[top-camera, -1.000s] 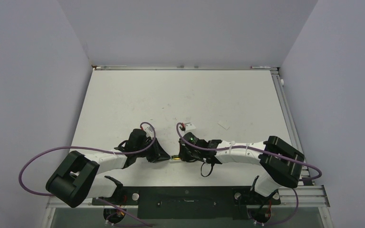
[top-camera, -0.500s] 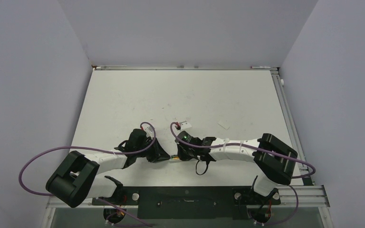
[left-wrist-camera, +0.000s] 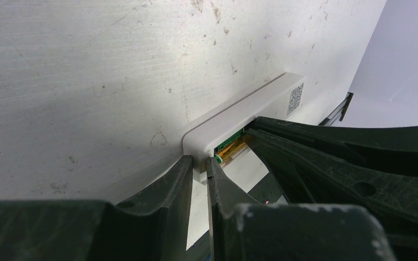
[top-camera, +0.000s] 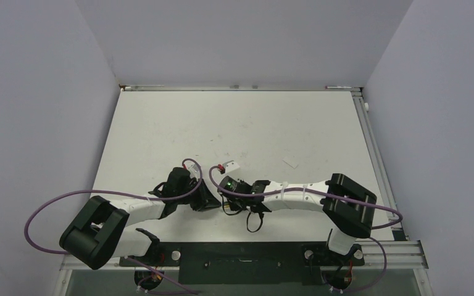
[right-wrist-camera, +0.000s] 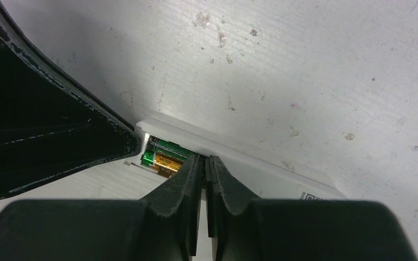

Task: Load the batteries into the remote control

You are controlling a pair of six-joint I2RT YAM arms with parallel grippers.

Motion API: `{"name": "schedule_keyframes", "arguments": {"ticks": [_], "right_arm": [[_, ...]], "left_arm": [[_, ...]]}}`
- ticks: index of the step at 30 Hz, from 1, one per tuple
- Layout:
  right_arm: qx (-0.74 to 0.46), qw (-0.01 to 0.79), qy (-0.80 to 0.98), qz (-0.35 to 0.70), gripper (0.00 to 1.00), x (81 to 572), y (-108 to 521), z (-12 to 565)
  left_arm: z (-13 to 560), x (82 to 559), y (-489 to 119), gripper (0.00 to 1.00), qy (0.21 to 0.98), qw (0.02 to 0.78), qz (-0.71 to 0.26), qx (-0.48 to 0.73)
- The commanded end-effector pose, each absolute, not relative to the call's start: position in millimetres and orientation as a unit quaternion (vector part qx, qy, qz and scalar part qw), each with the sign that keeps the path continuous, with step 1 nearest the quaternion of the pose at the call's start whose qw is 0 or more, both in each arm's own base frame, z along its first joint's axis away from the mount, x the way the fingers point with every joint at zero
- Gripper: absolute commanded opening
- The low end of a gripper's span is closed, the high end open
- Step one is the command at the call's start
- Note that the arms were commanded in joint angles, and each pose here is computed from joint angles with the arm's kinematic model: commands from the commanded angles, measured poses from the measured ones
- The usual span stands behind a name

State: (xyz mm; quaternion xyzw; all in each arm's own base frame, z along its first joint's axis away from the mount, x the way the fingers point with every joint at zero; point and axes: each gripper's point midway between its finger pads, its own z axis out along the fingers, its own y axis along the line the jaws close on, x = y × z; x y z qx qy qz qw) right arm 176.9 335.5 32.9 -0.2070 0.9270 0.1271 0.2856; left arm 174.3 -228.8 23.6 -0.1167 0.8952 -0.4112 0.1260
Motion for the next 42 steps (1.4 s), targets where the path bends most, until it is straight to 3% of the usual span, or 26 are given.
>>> {"name": "schedule_keyframes", "arguments": {"ticks": [1,12,33,38,42], "right_arm": [[-0.248,0.254,0.929,0.107,0.09,151,342,14],[-0.266,0.272,0.924,0.035,0.09,152,335,8],[-0.195,0.376,0.905,0.034,0.09,183,320,86],[-0.182,0.385,0.903,0.047,0.17,181,311,93],[-0.17,0.39,0.903,0.06,0.18,178,304,95]], "left_arm": [[35,178,-236,0.12,0.886,0.139,-0.432,-0.098],[34,175,-235,0.12,0.886,0.139,-0.431,-0.099],[43,176,-233,0.17,0.888,0.145,-0.426,-0.098],[52,178,-232,0.2,0.887,0.154,-0.424,-0.096],[63,181,-229,0.24,0.889,0.166,-0.417,-0.093]]}}
